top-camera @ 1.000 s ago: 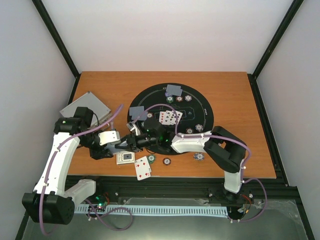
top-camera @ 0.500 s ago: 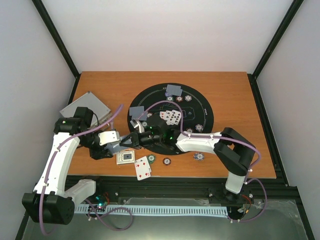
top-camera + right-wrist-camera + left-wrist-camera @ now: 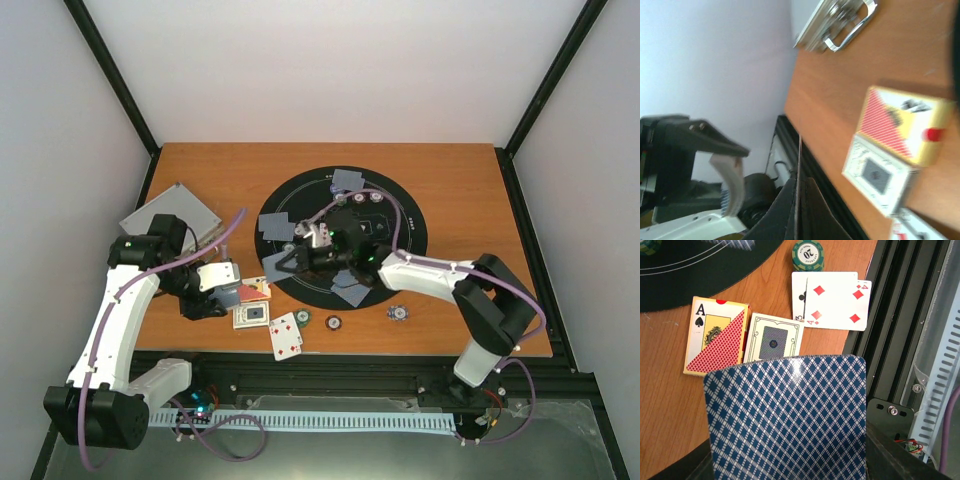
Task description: Distribute texas hold em gaming equipment
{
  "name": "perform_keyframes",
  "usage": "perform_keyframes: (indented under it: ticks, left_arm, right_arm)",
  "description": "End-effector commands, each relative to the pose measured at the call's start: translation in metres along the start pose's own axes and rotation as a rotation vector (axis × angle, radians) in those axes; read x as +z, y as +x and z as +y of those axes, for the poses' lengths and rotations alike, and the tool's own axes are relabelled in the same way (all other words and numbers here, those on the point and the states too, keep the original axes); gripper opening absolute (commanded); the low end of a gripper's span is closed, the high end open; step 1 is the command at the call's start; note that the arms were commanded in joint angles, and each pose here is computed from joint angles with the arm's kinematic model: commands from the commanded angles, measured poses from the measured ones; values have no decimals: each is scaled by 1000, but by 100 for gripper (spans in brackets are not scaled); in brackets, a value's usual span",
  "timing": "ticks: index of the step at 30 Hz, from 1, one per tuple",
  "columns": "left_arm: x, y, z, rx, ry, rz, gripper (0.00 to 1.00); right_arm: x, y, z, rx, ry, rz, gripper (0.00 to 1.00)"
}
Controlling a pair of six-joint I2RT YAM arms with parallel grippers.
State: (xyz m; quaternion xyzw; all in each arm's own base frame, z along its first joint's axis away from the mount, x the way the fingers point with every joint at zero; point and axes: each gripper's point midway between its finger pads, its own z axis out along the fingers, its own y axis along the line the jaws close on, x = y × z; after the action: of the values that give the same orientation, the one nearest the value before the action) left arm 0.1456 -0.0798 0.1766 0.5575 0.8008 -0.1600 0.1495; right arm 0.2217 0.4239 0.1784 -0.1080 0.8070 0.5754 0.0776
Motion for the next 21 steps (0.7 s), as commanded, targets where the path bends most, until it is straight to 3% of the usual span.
perform_keyframes:
  ticks: [1,12,21]
  left_arm:
    - [-7,-6,-4,8,4,-25,1]
    - [-8,-9,-4,-1,14,-32,1]
    - [2,-2,-1,-15,19,-9,1]
  right_arm:
    - [-44,-30,-32,1,66,-39,3]
    - [-166,-127,-164,149,307,-208,3]
    - [-187,-167,-226,201,463,-220,3]
